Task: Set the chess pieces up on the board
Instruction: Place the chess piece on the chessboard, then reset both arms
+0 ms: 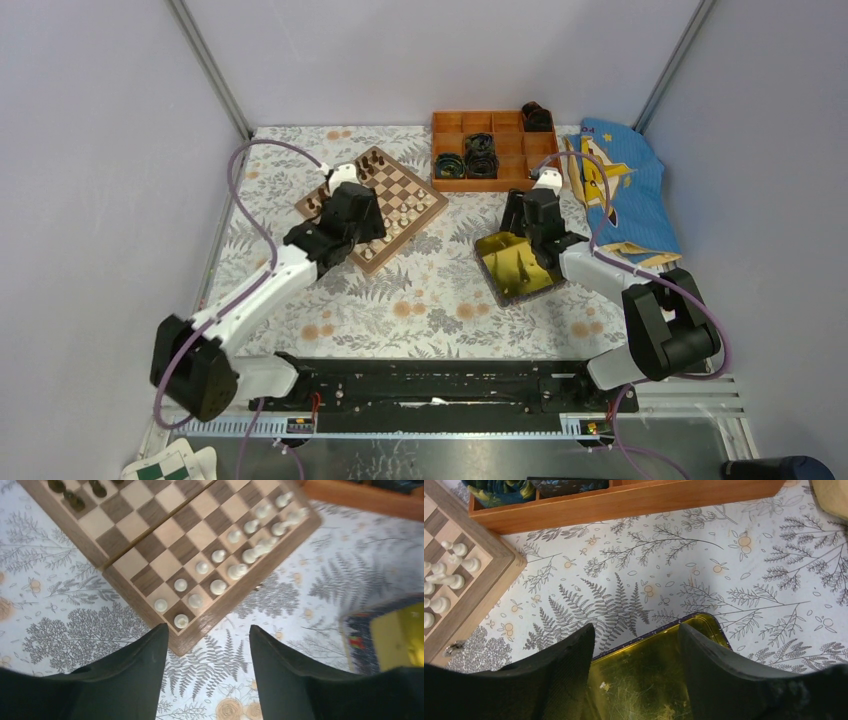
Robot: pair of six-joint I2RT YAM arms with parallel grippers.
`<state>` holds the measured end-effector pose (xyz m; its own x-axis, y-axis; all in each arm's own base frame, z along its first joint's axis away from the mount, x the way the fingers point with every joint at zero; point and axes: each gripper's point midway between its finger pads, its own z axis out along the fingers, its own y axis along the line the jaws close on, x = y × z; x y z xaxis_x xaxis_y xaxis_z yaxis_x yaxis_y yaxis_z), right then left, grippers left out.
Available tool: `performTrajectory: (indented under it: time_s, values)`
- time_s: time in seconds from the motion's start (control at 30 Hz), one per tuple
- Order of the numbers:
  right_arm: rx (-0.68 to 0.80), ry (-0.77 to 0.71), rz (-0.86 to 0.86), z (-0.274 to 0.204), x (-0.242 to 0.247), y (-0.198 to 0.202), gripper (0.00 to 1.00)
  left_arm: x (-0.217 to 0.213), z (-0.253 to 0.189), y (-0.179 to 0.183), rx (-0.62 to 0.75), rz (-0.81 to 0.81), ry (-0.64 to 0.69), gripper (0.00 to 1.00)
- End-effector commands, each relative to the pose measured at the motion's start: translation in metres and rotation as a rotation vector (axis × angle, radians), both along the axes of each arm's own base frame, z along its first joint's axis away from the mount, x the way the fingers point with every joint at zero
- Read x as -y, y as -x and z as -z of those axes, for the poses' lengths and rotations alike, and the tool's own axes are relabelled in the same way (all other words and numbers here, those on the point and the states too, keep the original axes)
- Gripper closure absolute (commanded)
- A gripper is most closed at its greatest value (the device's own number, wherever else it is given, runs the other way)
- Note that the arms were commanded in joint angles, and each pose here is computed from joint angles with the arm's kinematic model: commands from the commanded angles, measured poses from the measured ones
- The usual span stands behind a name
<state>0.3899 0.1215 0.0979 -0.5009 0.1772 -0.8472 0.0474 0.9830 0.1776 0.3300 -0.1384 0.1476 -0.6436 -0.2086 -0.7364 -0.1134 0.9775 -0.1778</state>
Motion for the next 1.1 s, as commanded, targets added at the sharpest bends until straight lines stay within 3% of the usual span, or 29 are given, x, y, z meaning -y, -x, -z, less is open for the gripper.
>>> performTrajectory:
  time_s: [0.0,0.07,0.13,0.2,0.43,0.67,1.07]
  values:
    - [0.094,0.004,-0.061,-0.027,-0.019,-0.007,0.28,0.001,-0.068,-0.001,0.21,-0.041,0.034,0.26]
    - [0.106,0.024,-0.046,-0.031,-0.017,-0.007,0.25,-0.006,-0.089,0.0,0.302,-0.065,0.053,0.17]
    - [0.113,0.037,-0.015,-0.035,-0.013,-0.009,0.15,-0.015,-0.11,0.002,0.405,-0.09,0.075,0.02]
    - [0.119,0.049,0.013,-0.039,-0.008,-0.01,0.01,-0.023,-0.127,0.004,0.502,-0.104,0.09,0.01]
    - [0.149,0.078,0.059,-0.048,-0.001,-0.012,0.0,-0.054,-0.146,0.004,0.741,-0.194,0.02,0.01]
    - [0.192,0.104,0.066,-0.055,0.001,-0.012,0.0,-0.055,-0.125,-0.005,0.817,-0.142,-0.037,0.01]
    - [0.228,0.119,0.077,-0.062,0.005,-0.011,0.0,-0.063,-0.099,-0.016,0.769,-0.144,-0.058,0.01]
